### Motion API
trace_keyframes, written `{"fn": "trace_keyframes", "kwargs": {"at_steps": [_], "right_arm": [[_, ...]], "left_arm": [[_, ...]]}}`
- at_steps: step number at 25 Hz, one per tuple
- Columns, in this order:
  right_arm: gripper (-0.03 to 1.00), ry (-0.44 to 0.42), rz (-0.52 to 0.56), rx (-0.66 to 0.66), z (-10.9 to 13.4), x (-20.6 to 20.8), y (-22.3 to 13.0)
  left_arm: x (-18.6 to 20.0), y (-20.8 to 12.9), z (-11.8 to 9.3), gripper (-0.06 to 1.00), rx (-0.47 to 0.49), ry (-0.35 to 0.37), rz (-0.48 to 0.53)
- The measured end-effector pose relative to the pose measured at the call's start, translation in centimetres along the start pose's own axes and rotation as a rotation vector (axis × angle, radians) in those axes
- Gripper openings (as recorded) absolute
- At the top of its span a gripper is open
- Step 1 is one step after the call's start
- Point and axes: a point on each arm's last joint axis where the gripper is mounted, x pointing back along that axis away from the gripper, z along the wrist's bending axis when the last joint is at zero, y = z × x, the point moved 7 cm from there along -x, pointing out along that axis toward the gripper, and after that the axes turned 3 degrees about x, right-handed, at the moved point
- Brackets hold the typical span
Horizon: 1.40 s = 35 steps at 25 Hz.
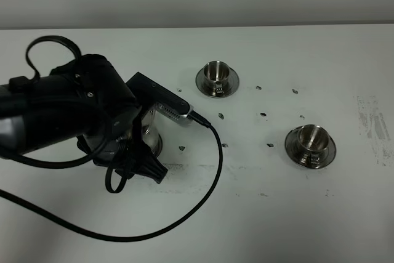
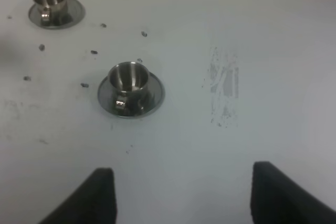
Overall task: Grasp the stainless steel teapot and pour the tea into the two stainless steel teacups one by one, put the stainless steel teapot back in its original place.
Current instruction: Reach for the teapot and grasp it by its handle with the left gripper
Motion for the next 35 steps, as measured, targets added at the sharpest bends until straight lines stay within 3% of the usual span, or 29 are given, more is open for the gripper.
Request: {"fn": "trace_keyframes", "kwargs": {"at_steps": [9, 14, 21, 28, 35], "right_arm": [[0.56, 0.0, 0.0, 0.0, 0.0, 0.0, 0.0], [0.56, 0.0, 0.0, 0.0, 0.0, 0.0, 0.0], [0.56, 0.0, 0.0, 0.0, 0.0, 0.0, 0.0], [0.56, 0.0, 0.0, 0.0, 0.0, 0.0, 0.0], [0.56, 0.0, 0.0, 0.0, 0.0, 0.0, 0.0]], "left_arm": [[1.1, -0.9, 1.5, 0.61, 0.071, -0.031, 0.042], [0.8, -0.9, 2.2, 0.61, 0.129, -0.053, 0.049], [-0.5, -0.6, 1.5, 0.61, 0.168, -0.092, 0.067], [-2.4, -0.9, 3.0, 0.61, 0.213, -0.072, 0.113], [-3.9, -0.6, 3.0, 0.61, 0.223, -0.076, 0.115]]}}
